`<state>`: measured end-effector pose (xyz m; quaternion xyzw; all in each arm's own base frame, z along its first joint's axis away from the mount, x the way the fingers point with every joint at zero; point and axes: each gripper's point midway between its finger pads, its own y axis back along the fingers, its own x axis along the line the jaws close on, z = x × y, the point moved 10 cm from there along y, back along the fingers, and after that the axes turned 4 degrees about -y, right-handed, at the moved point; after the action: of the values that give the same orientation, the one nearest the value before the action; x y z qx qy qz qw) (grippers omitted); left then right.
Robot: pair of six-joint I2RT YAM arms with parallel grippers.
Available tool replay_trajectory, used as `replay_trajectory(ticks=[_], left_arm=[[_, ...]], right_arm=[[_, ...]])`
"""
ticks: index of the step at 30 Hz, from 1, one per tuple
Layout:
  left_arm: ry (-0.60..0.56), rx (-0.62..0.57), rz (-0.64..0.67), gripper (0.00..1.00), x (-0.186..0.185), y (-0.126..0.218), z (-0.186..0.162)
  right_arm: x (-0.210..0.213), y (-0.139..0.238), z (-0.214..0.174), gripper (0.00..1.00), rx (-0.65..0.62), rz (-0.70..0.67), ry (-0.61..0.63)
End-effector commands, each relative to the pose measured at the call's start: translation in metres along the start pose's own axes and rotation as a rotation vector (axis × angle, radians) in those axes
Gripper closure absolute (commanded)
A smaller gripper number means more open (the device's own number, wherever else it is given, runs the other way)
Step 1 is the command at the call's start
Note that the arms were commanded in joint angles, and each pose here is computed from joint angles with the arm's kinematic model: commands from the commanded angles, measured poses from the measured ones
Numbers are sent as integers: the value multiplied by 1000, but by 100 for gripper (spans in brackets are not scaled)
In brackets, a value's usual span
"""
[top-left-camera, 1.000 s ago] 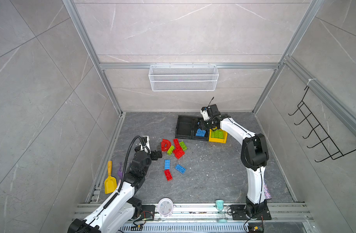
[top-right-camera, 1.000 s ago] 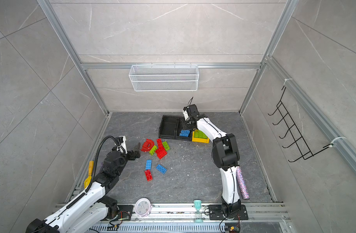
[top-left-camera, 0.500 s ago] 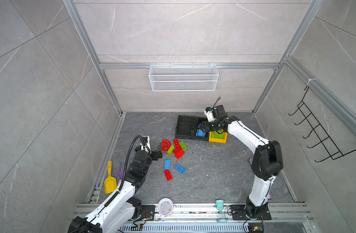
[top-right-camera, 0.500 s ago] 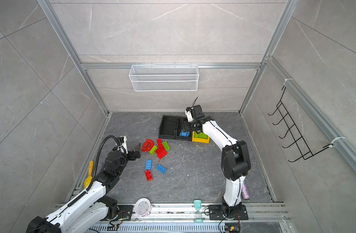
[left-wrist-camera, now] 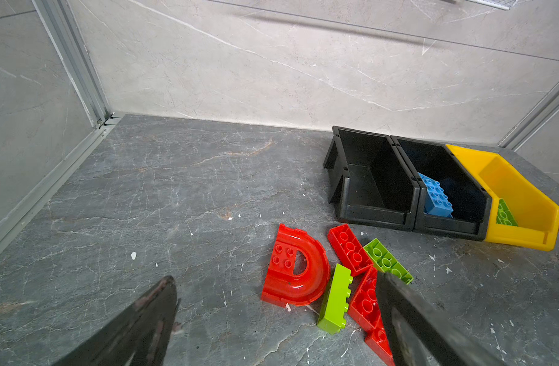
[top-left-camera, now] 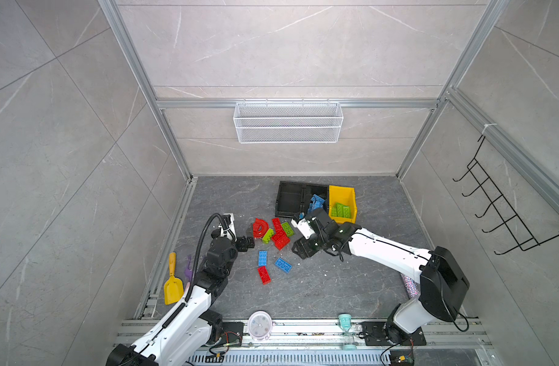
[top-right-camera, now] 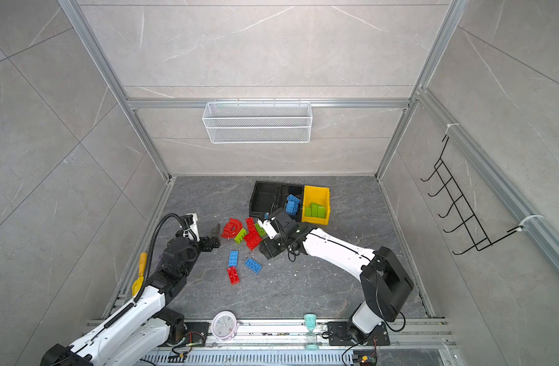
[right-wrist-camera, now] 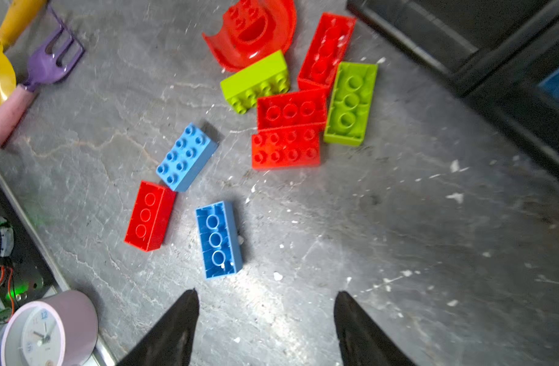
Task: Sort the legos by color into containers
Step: 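Move the right gripper back to the pile and grasp a blue brick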
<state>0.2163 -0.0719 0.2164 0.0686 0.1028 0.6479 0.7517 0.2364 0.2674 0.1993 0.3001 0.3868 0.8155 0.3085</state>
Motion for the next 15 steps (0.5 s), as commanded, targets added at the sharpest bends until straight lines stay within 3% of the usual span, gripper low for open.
replay_trajectory(ticks=[1, 15], left_arm=[[18, -53, 10, 0, 1, 3, 9], [21, -63, 9, 0, 1, 5, 11]], right_arm=[[15, -21, -2, 30, -10, -8, 29], [33, -89, -6, 29, 138, -11, 127]])
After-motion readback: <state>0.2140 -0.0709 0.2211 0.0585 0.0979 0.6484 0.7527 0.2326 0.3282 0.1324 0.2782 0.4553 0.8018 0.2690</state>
